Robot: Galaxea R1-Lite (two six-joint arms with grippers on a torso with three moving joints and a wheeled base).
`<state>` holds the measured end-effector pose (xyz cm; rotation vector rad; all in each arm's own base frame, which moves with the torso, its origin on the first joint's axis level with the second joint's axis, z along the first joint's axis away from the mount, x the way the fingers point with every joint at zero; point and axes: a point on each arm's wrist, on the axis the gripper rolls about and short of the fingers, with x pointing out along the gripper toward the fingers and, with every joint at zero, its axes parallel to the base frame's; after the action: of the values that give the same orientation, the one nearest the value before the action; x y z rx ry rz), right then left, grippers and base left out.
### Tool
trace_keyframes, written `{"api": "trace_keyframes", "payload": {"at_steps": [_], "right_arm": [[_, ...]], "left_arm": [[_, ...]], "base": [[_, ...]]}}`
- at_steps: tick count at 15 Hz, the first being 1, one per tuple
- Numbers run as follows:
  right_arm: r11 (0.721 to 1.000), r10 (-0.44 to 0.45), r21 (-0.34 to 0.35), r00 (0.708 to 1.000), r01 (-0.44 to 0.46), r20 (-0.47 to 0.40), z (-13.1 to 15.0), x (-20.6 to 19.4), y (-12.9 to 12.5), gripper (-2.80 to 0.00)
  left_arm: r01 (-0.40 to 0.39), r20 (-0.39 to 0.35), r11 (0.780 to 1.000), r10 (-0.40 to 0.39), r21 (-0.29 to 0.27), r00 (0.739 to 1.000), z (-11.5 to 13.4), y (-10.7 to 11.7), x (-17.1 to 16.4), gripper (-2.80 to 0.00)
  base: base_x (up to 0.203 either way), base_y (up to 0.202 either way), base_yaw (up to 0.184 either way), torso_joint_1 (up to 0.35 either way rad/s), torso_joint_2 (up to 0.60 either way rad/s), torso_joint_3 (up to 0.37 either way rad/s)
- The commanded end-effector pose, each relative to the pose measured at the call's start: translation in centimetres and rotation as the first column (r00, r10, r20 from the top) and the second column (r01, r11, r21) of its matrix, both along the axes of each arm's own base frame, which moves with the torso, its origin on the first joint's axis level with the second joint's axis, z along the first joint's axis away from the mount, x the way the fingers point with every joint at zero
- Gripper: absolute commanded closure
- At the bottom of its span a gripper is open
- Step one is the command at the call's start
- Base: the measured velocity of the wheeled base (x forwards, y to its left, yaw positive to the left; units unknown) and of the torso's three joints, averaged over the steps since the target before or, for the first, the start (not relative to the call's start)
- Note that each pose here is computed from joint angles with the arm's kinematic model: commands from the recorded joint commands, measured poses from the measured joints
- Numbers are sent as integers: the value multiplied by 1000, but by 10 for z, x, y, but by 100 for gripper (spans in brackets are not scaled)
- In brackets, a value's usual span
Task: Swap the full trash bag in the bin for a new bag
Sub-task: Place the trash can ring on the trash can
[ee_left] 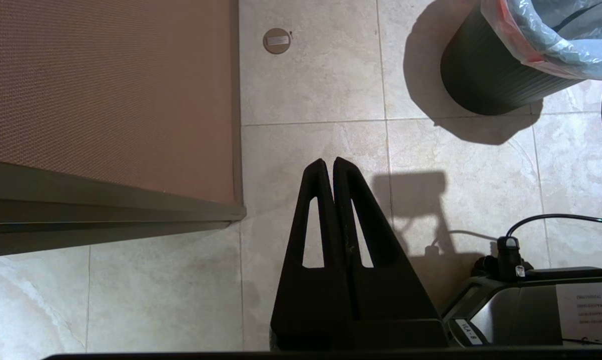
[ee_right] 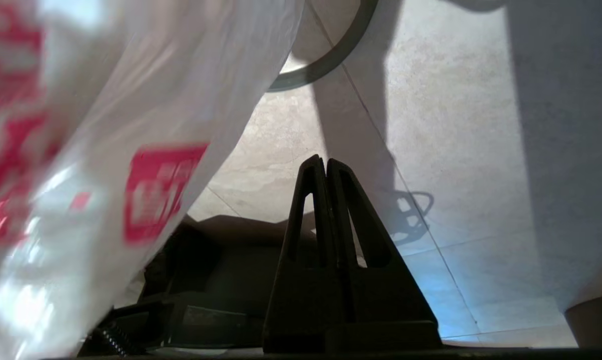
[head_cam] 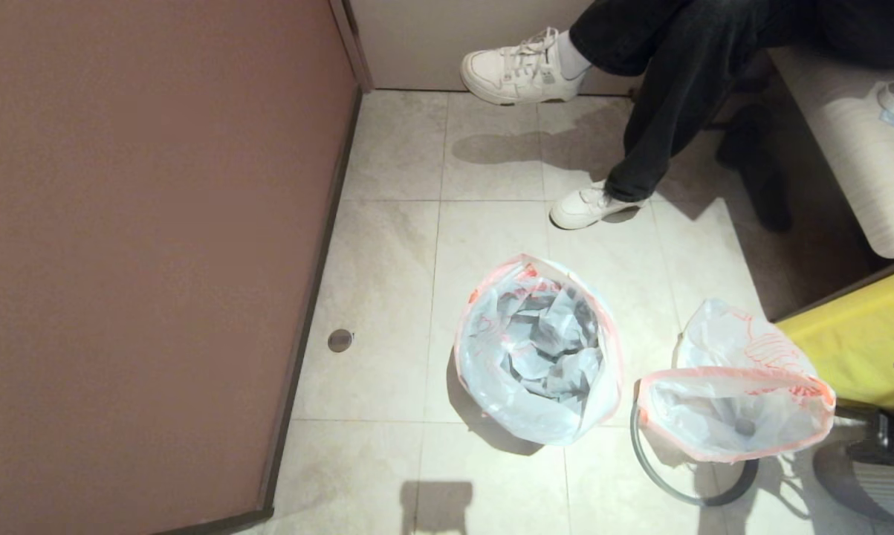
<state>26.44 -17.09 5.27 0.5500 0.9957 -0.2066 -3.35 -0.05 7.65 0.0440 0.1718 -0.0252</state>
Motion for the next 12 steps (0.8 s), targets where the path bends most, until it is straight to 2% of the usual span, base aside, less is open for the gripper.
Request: {"api": "trace_keyframes", "payload": {"at_steps": [1,4,6,9,12], "right_arm": [[999,1,37,999,1,-45,-37,27,-19,0],[1000,18,17,999,-18,-29,-67,68,-49,0],[999,38,20,998,-37,-53,-87,85,-61,0],[996,77,42,992,-73,-97,-113,92,-57,0],[994,112,28,987,-109,-116,-140,108,-55,0]], "left_arm": [[0,-1,1000,0,0,1000,0,0,0,0],[0,-1,1000,0,0,1000,0,0,0,0],[0,-1,1000,0,-1,1000,0,0,0,0],[0,-1,1000,0,0,1000,0,0,0,0],[0,-1,1000,0,0,1000,0,0,0,0]], "base": [[0,0,0,0,0,0],[0,0,0,0,0,0],[0,0,0,0,0,0],[0,0,0,0,0,0],[0,0,0,0,0,0]]}}
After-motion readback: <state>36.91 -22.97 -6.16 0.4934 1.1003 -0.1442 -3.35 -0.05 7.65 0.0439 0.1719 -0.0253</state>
